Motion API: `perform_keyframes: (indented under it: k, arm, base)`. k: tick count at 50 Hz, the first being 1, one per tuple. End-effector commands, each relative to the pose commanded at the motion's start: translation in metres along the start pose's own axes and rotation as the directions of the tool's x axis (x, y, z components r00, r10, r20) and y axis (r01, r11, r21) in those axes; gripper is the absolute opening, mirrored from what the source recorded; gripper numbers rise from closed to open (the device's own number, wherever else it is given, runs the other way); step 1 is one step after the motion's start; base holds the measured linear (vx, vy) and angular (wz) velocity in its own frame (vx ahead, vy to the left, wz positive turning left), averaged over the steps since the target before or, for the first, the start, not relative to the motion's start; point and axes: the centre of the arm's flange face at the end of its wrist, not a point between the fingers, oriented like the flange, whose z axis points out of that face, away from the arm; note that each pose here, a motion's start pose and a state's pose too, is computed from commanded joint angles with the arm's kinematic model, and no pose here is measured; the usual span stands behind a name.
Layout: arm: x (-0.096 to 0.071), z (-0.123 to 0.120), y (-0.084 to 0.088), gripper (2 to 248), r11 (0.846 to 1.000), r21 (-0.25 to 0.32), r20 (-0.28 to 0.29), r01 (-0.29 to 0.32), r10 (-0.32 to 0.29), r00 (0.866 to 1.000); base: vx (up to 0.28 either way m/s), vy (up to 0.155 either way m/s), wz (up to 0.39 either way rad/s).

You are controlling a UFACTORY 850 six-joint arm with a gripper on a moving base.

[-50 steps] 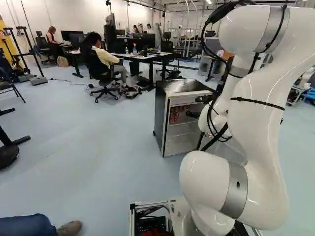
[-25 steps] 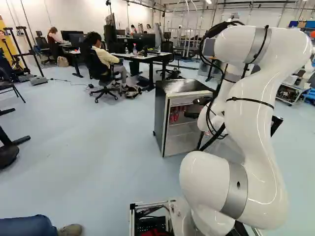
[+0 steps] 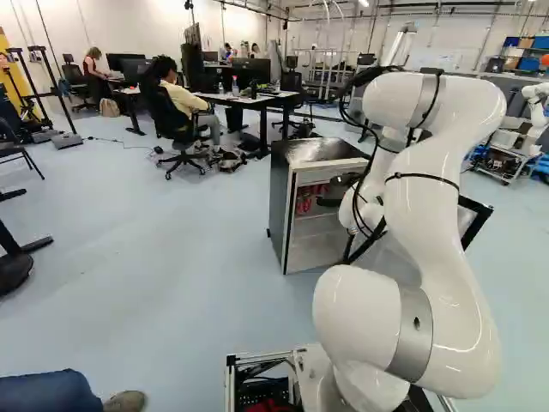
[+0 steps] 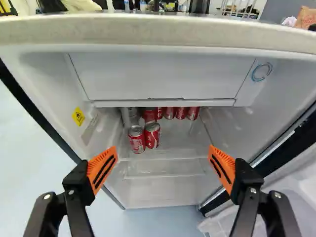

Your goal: Grab a drink from the fridge

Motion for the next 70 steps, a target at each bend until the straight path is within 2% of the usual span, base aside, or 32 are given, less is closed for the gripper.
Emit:
perform_keyframes:
  k: [15,25,45,70]
  arm:
    - [-0.017,0.033,0.007,247,1.000,0.009,0.034,0.010,-0.010,0.999]
    - [-0.030,0.043,0.008,247,1.000,0.014,0.058,0.007,-0.008,0.998]
    - [-0.053,0.062,0.009,247,1.000,0.022,0.069,0.002,-0.004,0.998]
    - [-0.080,0.102,0.011,247,0.999,0.036,0.060,0.014,-0.016,0.998]
  base:
    - [0.000,0.000,0.000]
    - [0.000,0.000,0.000]
    - [0.000,0.000,0.000]
    - [0.000,0.000,0.000]
